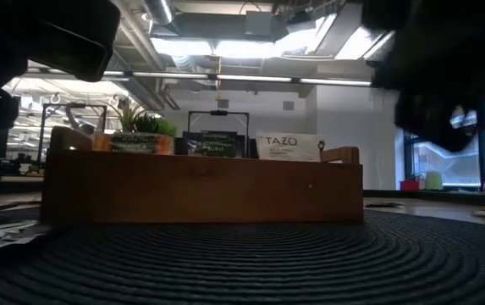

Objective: Pick & Place Tea
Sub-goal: Adjust the mat on the table

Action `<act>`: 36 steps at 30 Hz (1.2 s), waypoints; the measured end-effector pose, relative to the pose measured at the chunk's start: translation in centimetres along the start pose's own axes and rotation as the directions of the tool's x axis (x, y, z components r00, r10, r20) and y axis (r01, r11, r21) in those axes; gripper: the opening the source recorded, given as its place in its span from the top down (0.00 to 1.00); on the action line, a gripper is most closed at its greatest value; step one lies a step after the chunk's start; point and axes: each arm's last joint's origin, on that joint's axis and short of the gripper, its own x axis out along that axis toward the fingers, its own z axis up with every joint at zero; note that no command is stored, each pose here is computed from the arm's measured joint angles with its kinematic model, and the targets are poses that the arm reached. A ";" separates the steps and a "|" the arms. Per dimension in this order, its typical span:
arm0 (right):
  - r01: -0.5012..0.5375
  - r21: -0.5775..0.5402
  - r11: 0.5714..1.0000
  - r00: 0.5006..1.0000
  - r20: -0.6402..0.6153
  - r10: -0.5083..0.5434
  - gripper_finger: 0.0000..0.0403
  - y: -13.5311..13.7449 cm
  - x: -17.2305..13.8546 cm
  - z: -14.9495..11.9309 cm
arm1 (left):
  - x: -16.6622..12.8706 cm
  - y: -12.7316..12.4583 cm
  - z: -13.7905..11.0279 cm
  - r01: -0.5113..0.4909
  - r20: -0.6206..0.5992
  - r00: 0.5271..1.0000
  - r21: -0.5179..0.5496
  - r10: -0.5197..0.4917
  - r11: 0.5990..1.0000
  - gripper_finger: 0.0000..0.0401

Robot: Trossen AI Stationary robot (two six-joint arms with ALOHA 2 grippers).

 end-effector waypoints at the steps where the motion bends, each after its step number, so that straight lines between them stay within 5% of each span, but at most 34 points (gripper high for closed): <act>1: -0.022 -0.058 0.998 1.000 0.009 0.022 0.94 0.3 0.0 0.0 | 0.0 0.1 0.2 -0.003 0.001 1.000 0.005 0.003 1.000 0.78; 7: 0.004 -0.334 0.942 1.000 -0.008 -0.007 0.94 1.5 0.3 0.7 | 0.2 0.4 1.2 -0.020 0.005 1.000 0.044 0.020 0.999 0.79; 11: 0.024 -0.528 0.849 0.999 -0.019 -0.040 0.94 4.7 0.2 2.9 | 0.3 0.5 1.7 -0.021 -0.007 1.000 0.060 0.021 0.998 0.79; 17: 0.231 -0.670 0.706 0.957 0.024 -0.290 0.94 5.8 2.1 4.2 | 0.4 0.6 2.1 -0.022 -0.011 1.000 0.097 0.023 0.995 0.79; 27: 0.119 -0.623 0.773 0.972 -0.084 -0.218 0.94 3.2 7.6 2.6 | 0.4 0.6 2.0 -0.021 -0.011 1.000 0.127 0.023 0.992 0.79; 32: 0.155 -0.542 0.826 0.962 -0.106 -0.251 0.94 1.5 8.8 2.7 | 0.4 0.6 2.1 -0.020 -0.012 1.000 0.155 0.022 0.988 0.79; 36: 0.126 -0.555 0.822 0.962 -0.132 -0.237 0.94 0.4 9.6 3.0 | 0.4 0.6 2.1 -0.020 -0.011 1.000 0.180 0.022 0.983 0.79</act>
